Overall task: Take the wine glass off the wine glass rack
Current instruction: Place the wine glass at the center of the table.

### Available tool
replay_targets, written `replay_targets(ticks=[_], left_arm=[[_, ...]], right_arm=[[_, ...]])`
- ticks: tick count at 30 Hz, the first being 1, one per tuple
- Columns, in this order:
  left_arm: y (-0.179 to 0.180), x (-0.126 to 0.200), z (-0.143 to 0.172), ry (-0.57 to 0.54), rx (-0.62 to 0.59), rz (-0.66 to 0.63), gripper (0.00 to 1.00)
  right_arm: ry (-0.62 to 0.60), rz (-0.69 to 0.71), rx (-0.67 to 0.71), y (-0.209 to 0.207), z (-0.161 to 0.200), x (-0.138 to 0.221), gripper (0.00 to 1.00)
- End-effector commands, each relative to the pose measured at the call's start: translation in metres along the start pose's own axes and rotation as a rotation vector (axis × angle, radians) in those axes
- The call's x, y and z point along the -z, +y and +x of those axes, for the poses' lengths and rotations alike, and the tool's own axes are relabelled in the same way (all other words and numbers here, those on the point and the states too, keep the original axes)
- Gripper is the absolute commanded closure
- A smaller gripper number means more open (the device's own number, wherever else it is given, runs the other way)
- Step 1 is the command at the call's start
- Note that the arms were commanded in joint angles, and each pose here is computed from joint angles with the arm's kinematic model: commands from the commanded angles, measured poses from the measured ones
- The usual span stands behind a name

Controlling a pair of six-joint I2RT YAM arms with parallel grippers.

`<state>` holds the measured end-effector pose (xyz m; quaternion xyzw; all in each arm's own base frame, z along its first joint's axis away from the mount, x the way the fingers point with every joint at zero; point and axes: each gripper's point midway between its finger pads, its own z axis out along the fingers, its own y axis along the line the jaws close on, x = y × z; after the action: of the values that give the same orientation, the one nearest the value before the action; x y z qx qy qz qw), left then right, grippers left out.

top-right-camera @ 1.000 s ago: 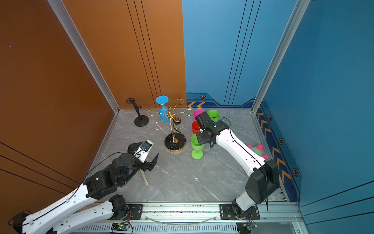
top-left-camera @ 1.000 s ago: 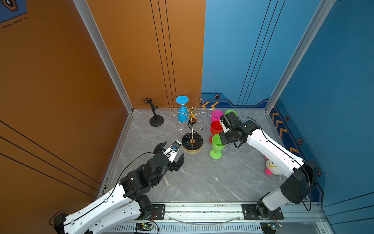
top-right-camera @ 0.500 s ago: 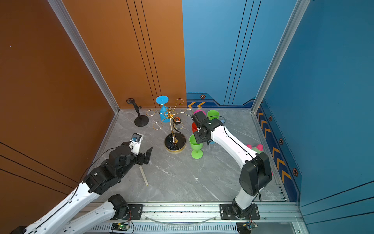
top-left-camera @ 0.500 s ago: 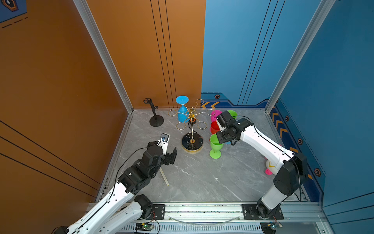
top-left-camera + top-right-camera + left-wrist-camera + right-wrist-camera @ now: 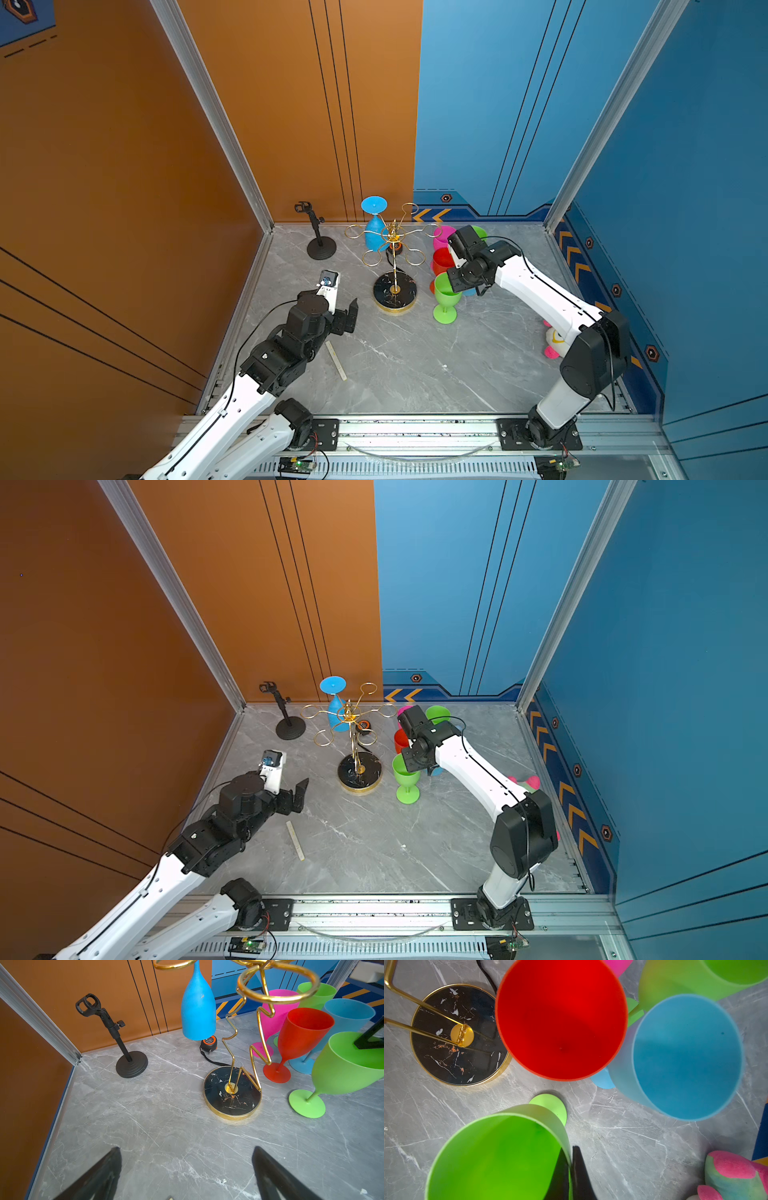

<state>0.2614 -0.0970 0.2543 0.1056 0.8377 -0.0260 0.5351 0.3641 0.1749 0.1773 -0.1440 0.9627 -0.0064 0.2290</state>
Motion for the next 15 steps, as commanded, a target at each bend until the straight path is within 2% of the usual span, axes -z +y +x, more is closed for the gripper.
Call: replay_targets(ticks=[1,15], left_arm=[[0.001,0.004,-0.006,-0.011,0.025,0.013,0.02],[0.001,0.004,-0.006,-0.009,0.025,0.018,0.02]], right_arm=[[-0.011,-0.009,-0.004,0.0,-0.007,-0.003,1.0],[0.002,-0.033,-0.018,0.003,-0.008,-0.014,0.95]])
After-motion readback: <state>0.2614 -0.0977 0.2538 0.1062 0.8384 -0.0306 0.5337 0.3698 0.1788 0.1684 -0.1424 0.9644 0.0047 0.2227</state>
